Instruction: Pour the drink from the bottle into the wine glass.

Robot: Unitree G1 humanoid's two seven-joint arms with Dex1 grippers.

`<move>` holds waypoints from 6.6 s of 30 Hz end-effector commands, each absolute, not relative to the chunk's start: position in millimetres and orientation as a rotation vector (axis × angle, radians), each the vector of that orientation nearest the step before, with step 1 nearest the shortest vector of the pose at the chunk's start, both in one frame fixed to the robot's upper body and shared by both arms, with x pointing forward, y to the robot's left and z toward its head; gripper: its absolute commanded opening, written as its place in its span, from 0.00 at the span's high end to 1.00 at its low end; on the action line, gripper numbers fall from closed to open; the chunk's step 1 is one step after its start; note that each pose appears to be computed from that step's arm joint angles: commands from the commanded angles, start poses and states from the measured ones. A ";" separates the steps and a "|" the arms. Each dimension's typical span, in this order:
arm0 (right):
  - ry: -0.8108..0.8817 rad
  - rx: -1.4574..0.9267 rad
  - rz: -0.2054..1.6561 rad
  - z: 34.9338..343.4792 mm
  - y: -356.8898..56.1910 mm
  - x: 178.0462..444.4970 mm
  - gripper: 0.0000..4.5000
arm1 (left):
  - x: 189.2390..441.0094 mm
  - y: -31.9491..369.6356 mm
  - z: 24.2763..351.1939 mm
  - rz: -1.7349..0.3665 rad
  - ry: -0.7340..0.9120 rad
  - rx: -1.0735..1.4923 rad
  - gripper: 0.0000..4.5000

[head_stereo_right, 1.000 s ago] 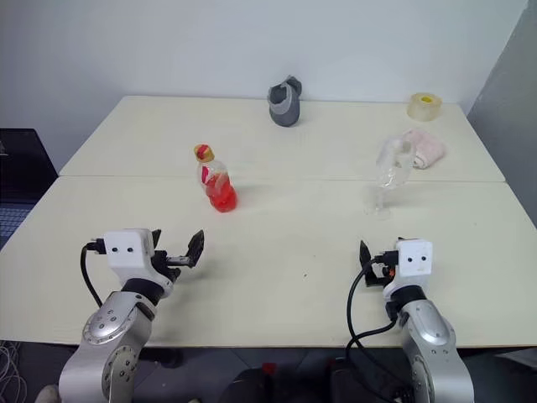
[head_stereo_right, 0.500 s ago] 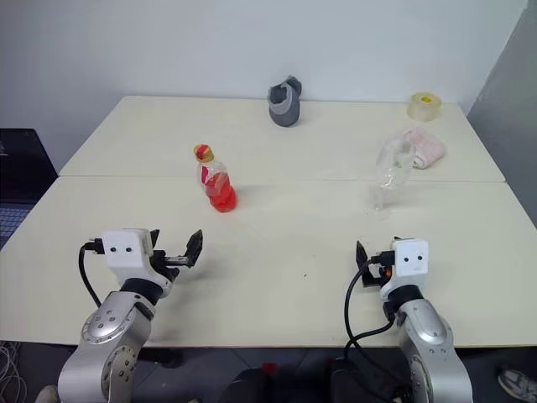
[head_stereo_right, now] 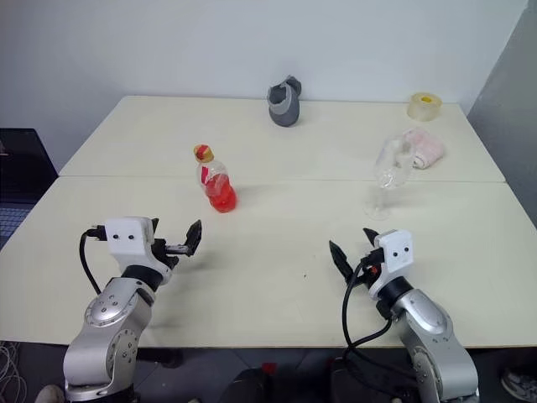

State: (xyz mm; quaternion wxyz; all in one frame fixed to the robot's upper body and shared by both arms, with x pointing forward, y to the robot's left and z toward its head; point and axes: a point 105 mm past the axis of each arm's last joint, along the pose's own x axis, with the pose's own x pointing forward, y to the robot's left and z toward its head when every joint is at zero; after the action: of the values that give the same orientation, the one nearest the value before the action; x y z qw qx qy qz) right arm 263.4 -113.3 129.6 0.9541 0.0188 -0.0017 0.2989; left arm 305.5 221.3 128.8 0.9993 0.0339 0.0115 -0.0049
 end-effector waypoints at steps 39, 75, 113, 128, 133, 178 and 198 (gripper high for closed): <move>-0.122 0.058 0.977 167.3 -75.9 250.7 0.01 | 406.7 194.7 152.4 -0.249 -0.104 0.121 0.00; -0.137 0.029 0.923 196.6 -69.0 286.4 0.00 | 403.5 147.8 181.4 -0.515 -0.207 0.150 0.71; -0.223 0.036 1.004 258.9 -24.2 336.2 1.00 | 345.8 48.9 180.3 -1.043 -0.189 0.161 0.71; -0.213 0.040 1.088 263.1 -23.5 333.4 0.58 | 340.5 54.9 182.6 -1.034 -0.185 0.166 0.71; -0.195 0.009 1.053 256.4 -27.3 337.4 0.20 | 341.1 54.5 182.4 -1.028 -0.186 0.160 0.71; -0.203 -0.042 1.671 272.5 -7.2 305.8 0.72 | 265.7 87.9 176.6 -1.233 -0.114 0.212 0.71; -0.242 -0.025 1.327 276.3 -30.5 313.9 0.01 | 317.7 96.3 183.1 -0.984 -0.157 0.159 0.71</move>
State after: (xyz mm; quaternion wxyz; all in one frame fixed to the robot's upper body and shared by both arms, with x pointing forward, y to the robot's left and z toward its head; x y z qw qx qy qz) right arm 315.6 -32.1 264.7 0.7651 -0.0088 -0.0865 0.6381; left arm 314.1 99.9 165.1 0.8770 0.0623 -0.0340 -0.4753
